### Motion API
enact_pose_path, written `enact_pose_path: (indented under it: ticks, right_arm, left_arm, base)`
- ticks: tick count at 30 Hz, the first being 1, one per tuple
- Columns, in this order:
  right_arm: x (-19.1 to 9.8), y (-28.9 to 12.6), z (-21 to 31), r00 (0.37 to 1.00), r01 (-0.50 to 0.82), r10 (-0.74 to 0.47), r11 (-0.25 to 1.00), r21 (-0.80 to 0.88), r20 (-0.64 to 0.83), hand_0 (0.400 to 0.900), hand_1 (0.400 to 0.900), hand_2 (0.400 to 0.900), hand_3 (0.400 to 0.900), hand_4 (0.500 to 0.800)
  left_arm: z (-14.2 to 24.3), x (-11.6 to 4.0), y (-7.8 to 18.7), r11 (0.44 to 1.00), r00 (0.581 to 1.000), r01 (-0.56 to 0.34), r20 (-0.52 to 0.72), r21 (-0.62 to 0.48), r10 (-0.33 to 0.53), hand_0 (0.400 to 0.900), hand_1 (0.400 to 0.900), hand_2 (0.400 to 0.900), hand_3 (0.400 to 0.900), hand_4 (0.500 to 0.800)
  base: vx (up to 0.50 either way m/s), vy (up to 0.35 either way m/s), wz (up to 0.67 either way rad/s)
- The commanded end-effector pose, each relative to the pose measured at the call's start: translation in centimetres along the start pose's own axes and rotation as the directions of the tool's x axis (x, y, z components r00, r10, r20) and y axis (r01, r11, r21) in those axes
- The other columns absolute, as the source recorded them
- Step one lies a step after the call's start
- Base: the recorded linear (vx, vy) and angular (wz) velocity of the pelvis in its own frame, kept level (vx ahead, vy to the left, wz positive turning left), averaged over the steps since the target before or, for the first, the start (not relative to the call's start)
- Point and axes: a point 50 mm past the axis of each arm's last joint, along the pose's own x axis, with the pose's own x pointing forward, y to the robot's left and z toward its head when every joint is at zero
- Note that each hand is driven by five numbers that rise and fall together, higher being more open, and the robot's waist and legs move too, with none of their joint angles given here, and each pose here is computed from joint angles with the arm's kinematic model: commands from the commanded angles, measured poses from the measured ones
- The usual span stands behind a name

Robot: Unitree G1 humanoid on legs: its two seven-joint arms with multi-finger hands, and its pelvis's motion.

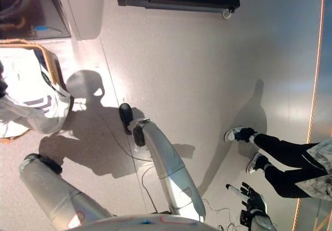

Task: Put the clothes in the basket into the washing machine.

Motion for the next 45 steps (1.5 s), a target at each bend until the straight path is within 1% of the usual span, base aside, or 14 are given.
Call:
enact_pose_path:
  ticks: [1, 5, 10, 15, 24, 28, 34, 36, 38, 45]
  right_arm:
    - [-1.7, -6.7, -2.7, 0.972, 0.206, -0.211, 0.977, -0.055, -0.104, 0.9, 0.9, 0.9, 0.9, 0.8]
    - [-1.4, -6.9, -1.8, 0.974, 0.207, -0.211, 0.976, -0.061, -0.082, 0.9, 0.9, 0.9, 0.9, 0.8]
    - [-1.3, -7.2, -1.0, 0.975, 0.209, -0.213, 0.975, -0.081, -0.056, 0.9, 0.9, 0.9, 0.9, 0.8]
    - [-1.2, -7.7, -0.4, 0.974, 0.22, -0.224, 0.972, -0.087, -0.036, 0.9, 0.9, 0.9, 0.9, 0.8]
    - [-1.3, -8.5, -0.1, 0.97, 0.234, -0.239, 0.966, -0.108, -0.034, 0.9, 0.9, 0.9, 0.9, 0.8]
    - [-1.5, -8.8, -0.4, 0.97, 0.235, -0.241, 0.965, -0.119, -0.039, 0.9, 0.9, 0.9, 0.9, 0.8]
    - [-1.8, -8.7, -1.4, 0.972, 0.217, -0.227, 0.967, -0.135, -0.063, 0.9, 0.9, 0.9, 0.9, 0.8]
    - [-2.0, -8.7, -1.8, 0.971, 0.215, -0.227, 0.967, -0.139, -0.077, 0.9, 0.9, 0.9, 0.9, 0.8]
    - [-2.1, -8.8, -2.1, 0.97, 0.217, -0.23, 0.966, -0.142, -0.084, 0.9, 0.9, 0.9, 0.9, 0.8]
    - [-2.6, -9.2, -3.2, 0.967, 0.207, -0.226, 0.967, -0.151, -0.121, 0.9, 0.9, 0.9, 0.9, 0.8]
  left_arm:
    - [0.7, 0.0, 0.9, 0.999, 0.996, -0.028, 0.088, 0.021, 0.026, 0.4, 0.4, 0.4, 0.4, 0.5]
    - [0.1, -0.2, -0.2, 1.0, 0.996, 0.006, 0.086, -0.003, -0.005, 0.4, 0.4, 0.4, 0.4, 0.5]
    - [-0.7, -0.9, -3.3, 0.995, 0.991, 0.099, 0.093, -0.021, -0.097, 0.4, 0.4, 0.4, 0.4, 0.5]
    - [-1.0, -1.6, -5.9, 0.985, 0.981, 0.169, 0.101, -0.028, -0.165, 0.4, 0.4, 0.4, 0.4, 0.5]
    - [-2.1, -2.9, -9.1, 0.965, 0.964, 0.253, 0.095, -0.062, -0.247, 0.4, 0.4, 0.4, 0.4, 0.5]
    - [-2.1, -3.2, -9.6, 0.958, 0.962, 0.264, 0.1, -0.112, -0.253, 0.4, 0.4, 0.4, 0.4, 0.5]
    - [-1.0, -3.0, -9.5, 0.931, 0.97, 0.238, 0.116, -0.277, -0.214, 0.4, 0.4, 0.4, 0.4, 0.5]
    - [-1.3, -3.0, -9.5, 0.918, 0.972, 0.231, 0.106, -0.321, -0.208, 0.4, 0.4, 0.4, 0.4, 0.5]
    - [-1.5, -3.0, -9.3, 0.915, 0.974, 0.226, 0.102, -0.333, -0.203, 0.4, 0.4, 0.4, 0.4, 0.5]
    - [-4.1, -3.5, -9.2, 0.914, 0.973, 0.231, 0.052, -0.334, -0.227, 0.4, 0.4, 0.4, 0.4, 0.5]
  base:
    - [-0.019, 0.044, 0.29]
    - [-0.027, 0.035, 0.35]
    - [-0.017, 0.01, 0.53]
    - [-0.016, 0.033, 0.45]
    - [-0.002, 0.053, 0.27]
    - [-0.028, 0.021, 0.14]
    - [-0.006, 0.005, 0.09]
    - [0.018, 0.008, -0.02]
    - [0.037, 0.025, -0.06]
    - [0.08, 0.022, -0.14]
